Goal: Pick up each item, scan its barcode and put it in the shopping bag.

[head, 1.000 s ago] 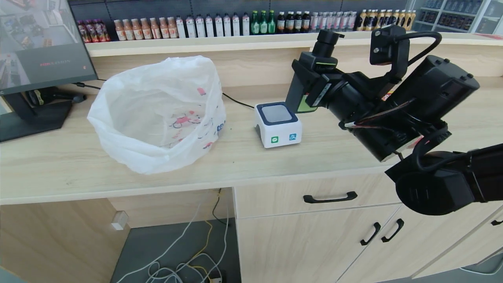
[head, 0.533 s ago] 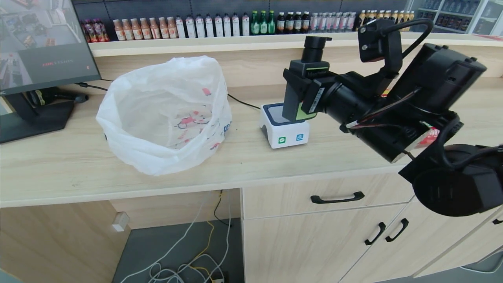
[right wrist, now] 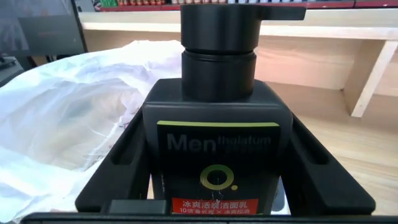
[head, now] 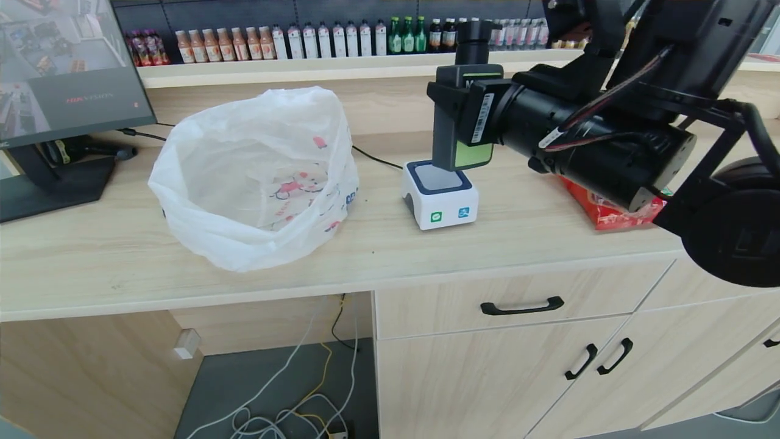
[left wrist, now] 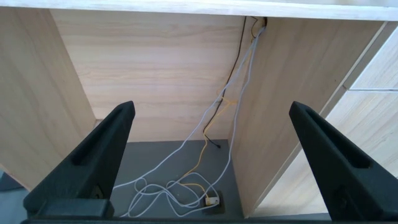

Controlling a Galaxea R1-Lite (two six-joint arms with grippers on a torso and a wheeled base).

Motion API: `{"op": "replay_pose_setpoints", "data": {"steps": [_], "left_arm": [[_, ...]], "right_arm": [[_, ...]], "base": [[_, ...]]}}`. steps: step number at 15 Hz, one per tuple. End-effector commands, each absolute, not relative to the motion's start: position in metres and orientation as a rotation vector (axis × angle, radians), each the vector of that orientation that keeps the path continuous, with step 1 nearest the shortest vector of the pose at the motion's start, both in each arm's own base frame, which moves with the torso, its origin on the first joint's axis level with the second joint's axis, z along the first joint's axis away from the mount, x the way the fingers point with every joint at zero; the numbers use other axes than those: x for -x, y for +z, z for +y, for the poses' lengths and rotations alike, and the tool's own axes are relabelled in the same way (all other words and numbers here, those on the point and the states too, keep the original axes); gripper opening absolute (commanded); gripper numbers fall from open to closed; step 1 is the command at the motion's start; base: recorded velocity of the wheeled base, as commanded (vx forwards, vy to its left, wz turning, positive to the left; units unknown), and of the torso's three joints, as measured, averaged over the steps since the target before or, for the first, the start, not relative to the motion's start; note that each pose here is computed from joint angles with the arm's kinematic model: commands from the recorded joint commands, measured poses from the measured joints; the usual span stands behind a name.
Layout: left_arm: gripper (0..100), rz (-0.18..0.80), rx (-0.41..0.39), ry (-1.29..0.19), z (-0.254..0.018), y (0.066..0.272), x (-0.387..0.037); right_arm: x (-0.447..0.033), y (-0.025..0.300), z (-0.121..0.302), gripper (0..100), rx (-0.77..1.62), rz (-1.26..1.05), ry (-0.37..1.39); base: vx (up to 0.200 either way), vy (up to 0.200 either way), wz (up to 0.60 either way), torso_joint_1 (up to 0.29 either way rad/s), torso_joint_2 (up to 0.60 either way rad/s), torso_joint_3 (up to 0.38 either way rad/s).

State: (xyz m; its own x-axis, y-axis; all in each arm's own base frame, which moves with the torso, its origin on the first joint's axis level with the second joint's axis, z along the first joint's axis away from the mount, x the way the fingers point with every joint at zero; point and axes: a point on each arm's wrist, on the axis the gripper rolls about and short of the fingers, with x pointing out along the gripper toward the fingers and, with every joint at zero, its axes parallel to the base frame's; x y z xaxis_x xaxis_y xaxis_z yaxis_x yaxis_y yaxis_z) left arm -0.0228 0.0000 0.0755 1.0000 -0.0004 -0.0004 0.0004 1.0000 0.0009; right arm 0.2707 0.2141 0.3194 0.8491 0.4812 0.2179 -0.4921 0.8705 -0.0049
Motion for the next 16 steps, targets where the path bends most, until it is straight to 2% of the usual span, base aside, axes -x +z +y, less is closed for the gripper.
{"op": "replay_pose_setpoints", "data": {"steps": [1,7,10,16], "left_arm": [[100,0.000,-0.002,0.000,0.000,0.075,0.023],[100,0.000,-0.002,0.002,0.000,0.075,0.023],[100,0.000,0.000,0.000,0.000,0.075,0.023],[100,0.000,-0.002,0.000,0.000,0.075,0.023]], "right_arm": [[-0.273,0.326,0.221,0,-0.059,-0.221,0.509],[-0.284,0.322,0.227,0,-0.079,-0.114,0.447],[-0.285,0.327,0.225,0,-0.093,-0.038,0.430],[-0.318,0.341,0.218,0,-0.115,0.011,0.364]], "base": [[0.000,0.000,0.00,0.000,0.00,0.000],[0.000,0.000,0.00,0.000,0.00,0.000],[0.000,0.000,0.00,0.000,0.00,0.000],[0.000,0.000,0.00,0.000,0.00,0.000]]}}
